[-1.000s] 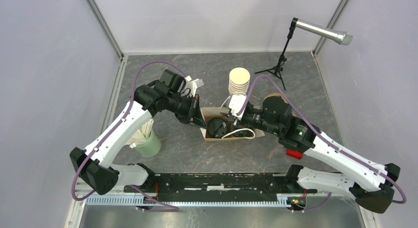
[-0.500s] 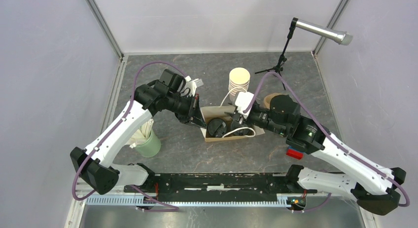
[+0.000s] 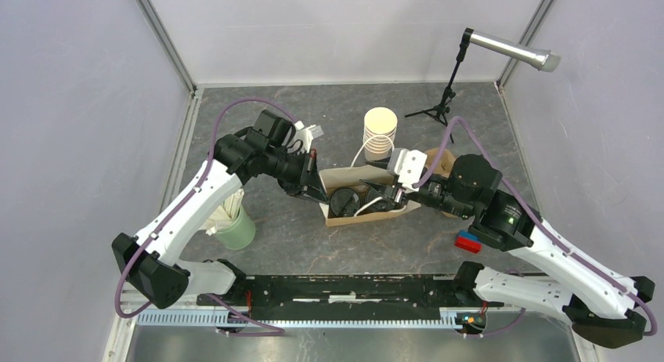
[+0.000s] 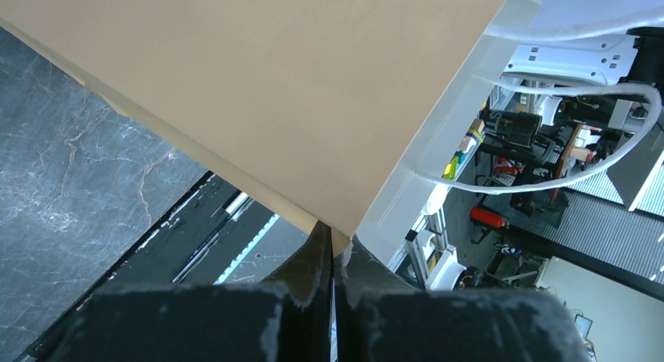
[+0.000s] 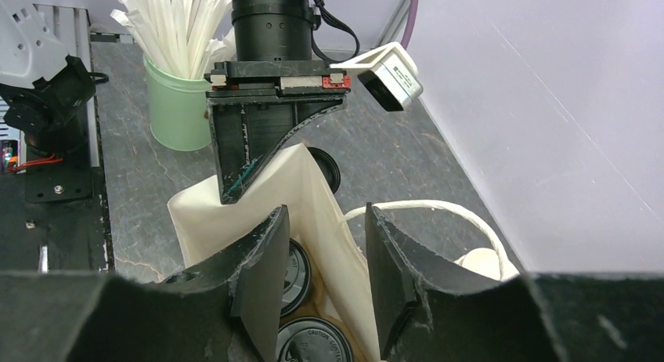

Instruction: Pack the takeout coffee

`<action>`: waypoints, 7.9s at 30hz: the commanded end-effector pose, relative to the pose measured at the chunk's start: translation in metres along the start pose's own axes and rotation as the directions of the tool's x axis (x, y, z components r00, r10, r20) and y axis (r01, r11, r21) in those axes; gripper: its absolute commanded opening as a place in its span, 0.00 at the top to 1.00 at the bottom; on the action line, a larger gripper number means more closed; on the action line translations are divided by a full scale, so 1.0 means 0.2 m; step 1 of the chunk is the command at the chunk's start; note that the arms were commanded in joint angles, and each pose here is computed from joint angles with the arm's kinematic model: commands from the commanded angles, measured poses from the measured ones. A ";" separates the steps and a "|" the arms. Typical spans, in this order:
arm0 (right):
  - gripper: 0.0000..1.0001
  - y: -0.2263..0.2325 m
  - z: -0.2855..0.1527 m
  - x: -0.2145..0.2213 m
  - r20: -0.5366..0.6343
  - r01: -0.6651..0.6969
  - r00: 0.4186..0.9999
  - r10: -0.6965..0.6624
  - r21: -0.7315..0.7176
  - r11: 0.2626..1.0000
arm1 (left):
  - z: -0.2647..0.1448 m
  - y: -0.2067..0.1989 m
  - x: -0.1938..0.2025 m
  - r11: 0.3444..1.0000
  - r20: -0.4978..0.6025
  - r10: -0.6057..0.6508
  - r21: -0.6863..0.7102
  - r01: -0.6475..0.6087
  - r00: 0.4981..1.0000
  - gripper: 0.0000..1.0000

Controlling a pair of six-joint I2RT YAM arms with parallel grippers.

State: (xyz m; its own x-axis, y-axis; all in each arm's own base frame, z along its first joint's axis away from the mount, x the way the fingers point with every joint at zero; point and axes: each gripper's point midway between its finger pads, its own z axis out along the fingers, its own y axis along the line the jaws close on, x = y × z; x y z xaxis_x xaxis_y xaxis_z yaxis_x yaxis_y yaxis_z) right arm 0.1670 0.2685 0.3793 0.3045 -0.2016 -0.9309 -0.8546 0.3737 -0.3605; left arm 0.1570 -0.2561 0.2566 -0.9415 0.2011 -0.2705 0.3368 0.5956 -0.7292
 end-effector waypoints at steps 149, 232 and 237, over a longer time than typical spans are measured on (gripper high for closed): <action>0.02 -0.14 0.22 -0.27 0.236 -0.001 0.972 -0.021 0.091 0.996 | -1.06 0.14 0.28 0.818 0.576 0.071 -0.500 0.282 0.814 0.98; 0.02 -0.43 -0.10 -0.21 0.124 0.025 0.988 -0.090 0.449 0.893 | -0.21 -0.13 -0.51 0.980 0.548 -0.003 0.168 -0.107 0.837 0.84; 0.02 -0.43 -0.07 -0.21 0.123 0.021 0.989 -0.083 0.436 0.900 | -0.24 -0.13 -0.49 0.987 0.527 0.040 0.110 -0.115 0.849 0.64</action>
State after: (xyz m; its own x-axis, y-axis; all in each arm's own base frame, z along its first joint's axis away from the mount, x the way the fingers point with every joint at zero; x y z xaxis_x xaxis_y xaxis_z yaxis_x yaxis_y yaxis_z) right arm 0.2207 0.2341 0.4334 0.4194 -0.1560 -0.8943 -0.5855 0.7064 -0.3978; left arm 0.2405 -0.2588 0.3137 -0.8164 -0.2270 -0.5310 0.3933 0.4547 -0.7991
